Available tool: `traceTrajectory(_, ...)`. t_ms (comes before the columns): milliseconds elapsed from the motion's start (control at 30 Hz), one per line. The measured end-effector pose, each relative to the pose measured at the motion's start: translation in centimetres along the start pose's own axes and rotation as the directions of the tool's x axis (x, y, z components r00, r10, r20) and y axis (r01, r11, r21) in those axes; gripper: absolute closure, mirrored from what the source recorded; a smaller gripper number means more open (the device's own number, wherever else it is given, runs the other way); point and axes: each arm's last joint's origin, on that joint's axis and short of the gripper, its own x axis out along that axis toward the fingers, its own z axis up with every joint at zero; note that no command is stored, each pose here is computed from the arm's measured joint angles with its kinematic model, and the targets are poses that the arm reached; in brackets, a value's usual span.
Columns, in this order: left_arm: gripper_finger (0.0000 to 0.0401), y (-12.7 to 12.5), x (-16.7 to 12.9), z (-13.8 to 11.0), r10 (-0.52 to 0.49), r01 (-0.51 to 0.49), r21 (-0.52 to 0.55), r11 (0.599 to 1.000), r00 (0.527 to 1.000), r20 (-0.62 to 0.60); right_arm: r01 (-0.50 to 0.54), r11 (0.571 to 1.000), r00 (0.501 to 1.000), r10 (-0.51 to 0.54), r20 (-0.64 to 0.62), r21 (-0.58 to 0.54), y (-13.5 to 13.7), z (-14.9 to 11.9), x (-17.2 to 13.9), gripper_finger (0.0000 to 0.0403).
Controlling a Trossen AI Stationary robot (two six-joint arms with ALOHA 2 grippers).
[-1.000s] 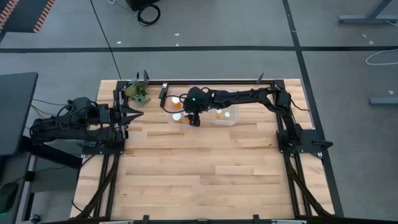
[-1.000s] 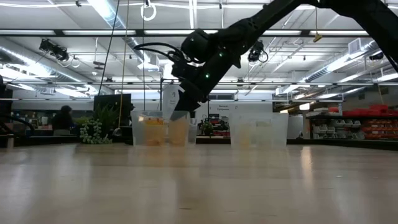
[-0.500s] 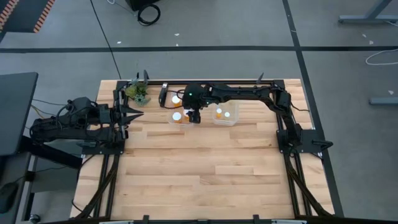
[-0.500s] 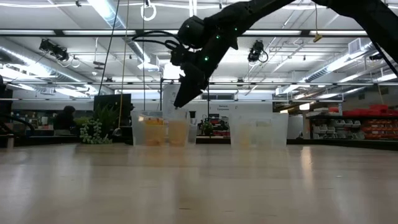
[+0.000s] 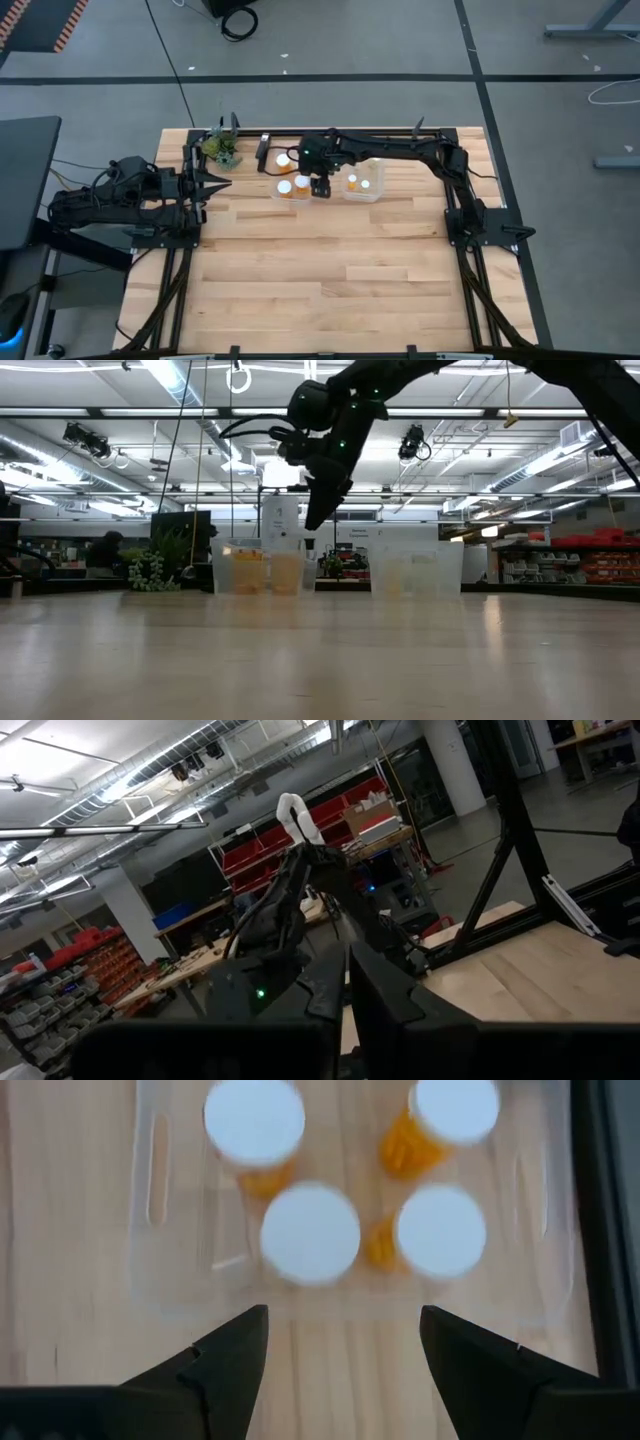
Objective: Pick and place medicine bottles into bin by pill shape (circle, oval)
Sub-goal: Return to Home Position
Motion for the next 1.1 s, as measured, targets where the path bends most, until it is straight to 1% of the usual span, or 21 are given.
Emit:
traceTrajectory(167,0.0377,0.0,0.0,0.0,0.0,0.0,0.0,1.0,1.0,0.0,-0.003,1.0,0.999,0.004,-0.054,0.013,0.1,-0.6,-1.3,0.0134)
traceTrajectory(300,0.0382,0.0,0.0,0.0,0.002,-0.002,0.0,1.0,1.0,0.0,0.022,0.999,0.999,-0.021,-0.045,0.025,0.1,-0.7,-3.6,0.0134)
traceTrajectory(533,0.0375,0.0,0.0,0.0,0.003,-0.003,0.0,1.0,1.0,0.0,0.048,0.998,0.996,-0.05,0.07,0.037,1.0,-0.5,-9.4,0.0134)
traceTrajectory(733,0.0376,0.0,0.0,0.0,0.003,-0.003,0.0,1.0,1.0,0.0,0.083,0.996,0.979,-0.088,0.184,0.038,2.3,-0.8,-14.6,0.0134)
traceTrajectory(967,0.0381,0.0,0.0,0.0,0.003,-0.003,-0.001,1.0,1.0,0.0,0.123,0.991,0.958,-0.13,0.256,0.043,4.1,-2.2,-19.9,0.0134)
traceTrajectory(1100,0.0375,0.0,0.0,0.0,0.004,-0.004,-0.001,1.0,1.0,0.0,0.107,0.993,0.951,-0.117,0.287,0.05,4.9,-3.3,-22.4,0.0134)
